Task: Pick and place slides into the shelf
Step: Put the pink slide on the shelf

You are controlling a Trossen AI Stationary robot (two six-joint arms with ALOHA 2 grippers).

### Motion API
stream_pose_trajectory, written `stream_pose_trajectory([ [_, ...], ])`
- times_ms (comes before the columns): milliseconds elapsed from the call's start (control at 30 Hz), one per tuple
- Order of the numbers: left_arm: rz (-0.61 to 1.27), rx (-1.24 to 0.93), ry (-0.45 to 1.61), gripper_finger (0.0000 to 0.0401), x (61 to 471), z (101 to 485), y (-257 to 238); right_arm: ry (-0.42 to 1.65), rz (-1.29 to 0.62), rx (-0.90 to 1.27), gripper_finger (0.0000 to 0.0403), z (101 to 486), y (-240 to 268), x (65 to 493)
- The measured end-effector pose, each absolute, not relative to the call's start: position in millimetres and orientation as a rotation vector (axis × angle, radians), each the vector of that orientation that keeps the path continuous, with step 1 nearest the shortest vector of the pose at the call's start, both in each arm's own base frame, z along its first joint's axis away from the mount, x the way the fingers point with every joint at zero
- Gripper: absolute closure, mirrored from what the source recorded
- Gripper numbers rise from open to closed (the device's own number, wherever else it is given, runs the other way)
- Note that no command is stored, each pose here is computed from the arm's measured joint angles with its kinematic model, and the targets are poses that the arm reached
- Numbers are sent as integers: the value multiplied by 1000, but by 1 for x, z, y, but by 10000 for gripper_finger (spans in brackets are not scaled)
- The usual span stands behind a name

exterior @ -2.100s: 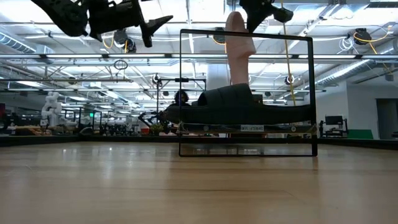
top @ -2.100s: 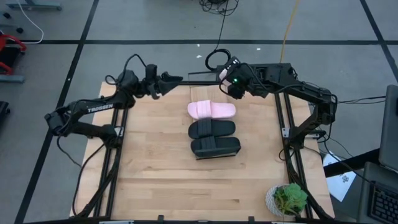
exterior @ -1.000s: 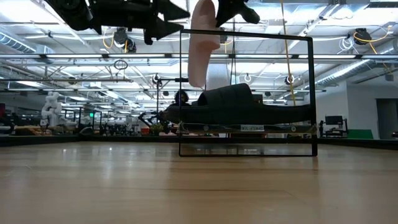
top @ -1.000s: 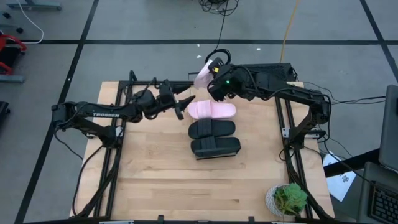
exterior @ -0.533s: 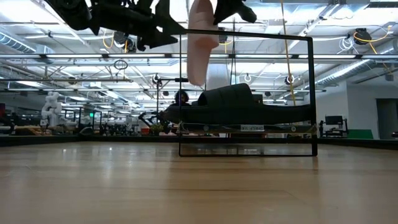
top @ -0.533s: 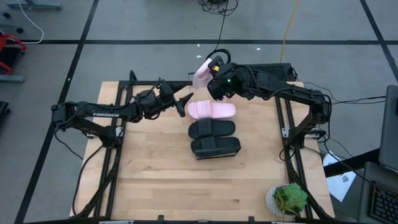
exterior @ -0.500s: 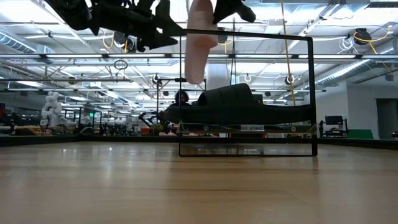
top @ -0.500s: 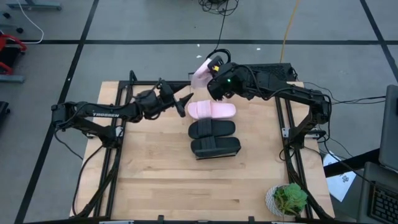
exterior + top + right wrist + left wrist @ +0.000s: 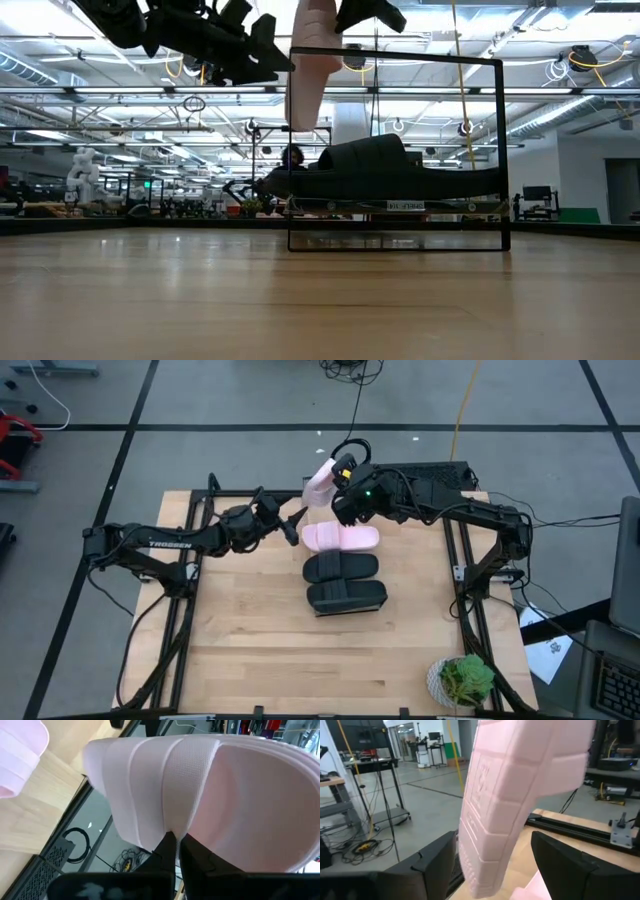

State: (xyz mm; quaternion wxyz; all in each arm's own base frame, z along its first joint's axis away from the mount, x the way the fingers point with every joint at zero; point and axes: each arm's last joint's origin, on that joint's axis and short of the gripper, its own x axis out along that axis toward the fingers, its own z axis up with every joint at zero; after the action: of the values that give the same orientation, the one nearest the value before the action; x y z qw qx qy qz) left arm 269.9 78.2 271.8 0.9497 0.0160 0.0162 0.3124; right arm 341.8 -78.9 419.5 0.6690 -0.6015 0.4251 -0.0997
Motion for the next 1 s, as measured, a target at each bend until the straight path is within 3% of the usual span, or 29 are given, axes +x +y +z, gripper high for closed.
stream_pose_trajectory([
  [533, 644, 28, 79, 142, 274, 262, 79, 927, -193, -1376, 403, 420, -64, 345],
  [867, 667, 20, 90, 142, 302, 262, 86, 900, -192, -1383, 403, 421, -57, 347],
  [1000, 681, 53, 109, 168, 310, 269, 89, 901, -200, -1381, 403, 421, -57, 347],
])
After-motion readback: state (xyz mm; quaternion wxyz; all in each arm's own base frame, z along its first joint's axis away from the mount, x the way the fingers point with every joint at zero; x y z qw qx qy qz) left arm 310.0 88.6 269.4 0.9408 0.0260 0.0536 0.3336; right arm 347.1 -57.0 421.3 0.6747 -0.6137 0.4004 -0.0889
